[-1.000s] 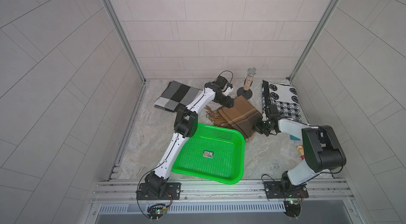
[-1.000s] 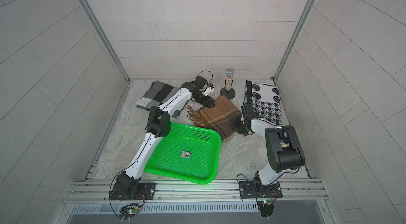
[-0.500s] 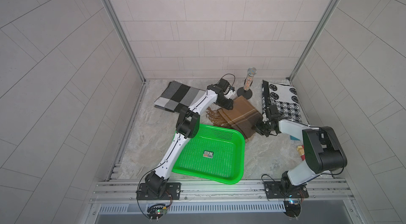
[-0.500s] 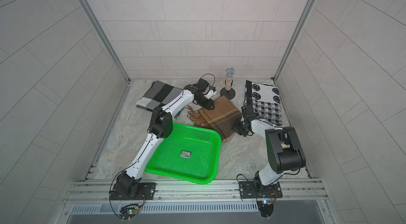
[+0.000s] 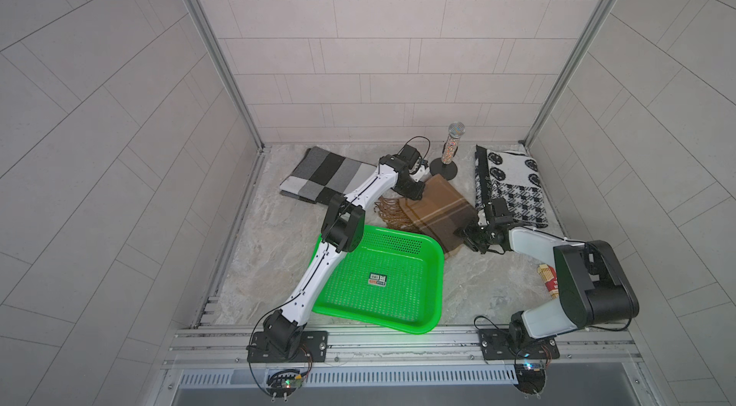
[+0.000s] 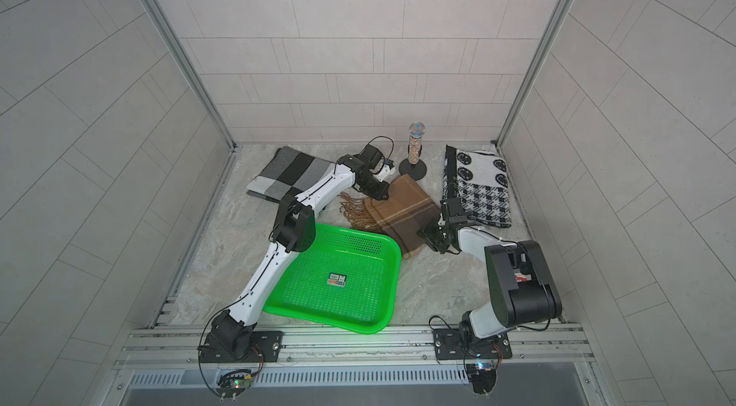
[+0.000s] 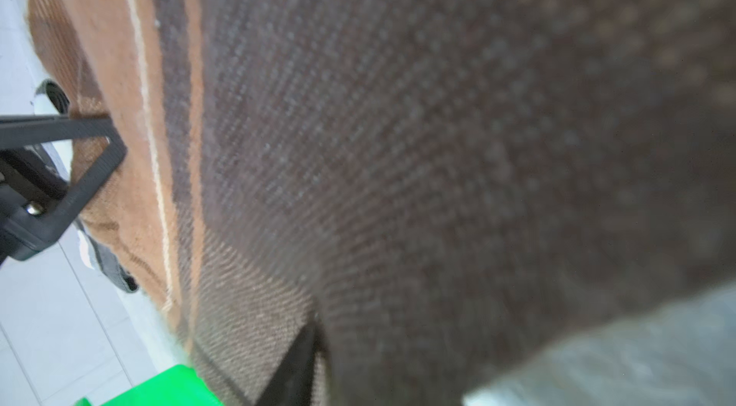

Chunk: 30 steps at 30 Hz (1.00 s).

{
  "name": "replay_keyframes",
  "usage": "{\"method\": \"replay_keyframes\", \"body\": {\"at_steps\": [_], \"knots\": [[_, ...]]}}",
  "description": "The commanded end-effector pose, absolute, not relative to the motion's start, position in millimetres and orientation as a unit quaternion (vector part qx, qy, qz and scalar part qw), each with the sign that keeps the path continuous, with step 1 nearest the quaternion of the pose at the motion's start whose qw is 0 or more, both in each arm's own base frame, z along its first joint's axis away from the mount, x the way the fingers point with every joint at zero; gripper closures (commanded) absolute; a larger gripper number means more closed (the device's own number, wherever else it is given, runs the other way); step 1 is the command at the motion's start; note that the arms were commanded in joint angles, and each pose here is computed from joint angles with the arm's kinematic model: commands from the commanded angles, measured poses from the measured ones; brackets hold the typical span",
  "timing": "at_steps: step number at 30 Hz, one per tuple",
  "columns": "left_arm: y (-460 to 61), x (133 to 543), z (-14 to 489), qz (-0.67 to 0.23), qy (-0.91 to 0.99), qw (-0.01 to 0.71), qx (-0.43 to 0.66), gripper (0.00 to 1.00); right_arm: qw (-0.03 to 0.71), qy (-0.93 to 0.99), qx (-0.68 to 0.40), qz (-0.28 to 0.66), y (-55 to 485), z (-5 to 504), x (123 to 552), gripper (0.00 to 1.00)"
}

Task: Put the folded scarf in the basket
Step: Pick up the scarf at the center of the board, then place the scarf in the basket.

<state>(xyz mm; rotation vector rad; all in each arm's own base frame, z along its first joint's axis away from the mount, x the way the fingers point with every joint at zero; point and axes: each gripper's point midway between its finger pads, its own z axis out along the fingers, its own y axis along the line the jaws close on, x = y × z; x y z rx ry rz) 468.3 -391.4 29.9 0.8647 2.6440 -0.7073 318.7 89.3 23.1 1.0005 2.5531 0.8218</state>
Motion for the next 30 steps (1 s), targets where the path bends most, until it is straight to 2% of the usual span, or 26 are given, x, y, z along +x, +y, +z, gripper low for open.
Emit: {"method": "replay_keyframes", "body": {"at_steps": [1, 3, 10, 16, 30], "knots": [[-390.0, 456.6, 29.1, -0.243, 0.920, 0.109, 0.288, 1.00, 0.086, 0.883, 0.379, 0.262, 88.8, -11.3, 295.0, 0.89], [-388.1, 459.4, 35.0, -0.238, 0.923, 0.116, 0.278, 1.00, 0.093, 0.882, 0.380, 0.263, 88.0, -8.0, 298.7, 1.00], [-380.4, 474.6, 65.9, -0.217, 0.935, 0.153, 0.236, 1.00, 0.142, 0.887, 0.363, 0.249, 81.8, 26.4, 306.7, 1.00], [-371.8, 483.4, 100.7, -0.216, 0.937, 0.181, 0.204, 1.00, 0.188, 0.886, 0.337, 0.257, 86.4, 77.0, 325.4, 1.00], [-313.7, 493.0, 191.2, -0.198, 0.942, 0.234, 0.136, 1.00, 0.244, 0.891, 0.258, 0.284, 120.5, 164.6, 354.6, 1.00]]}}
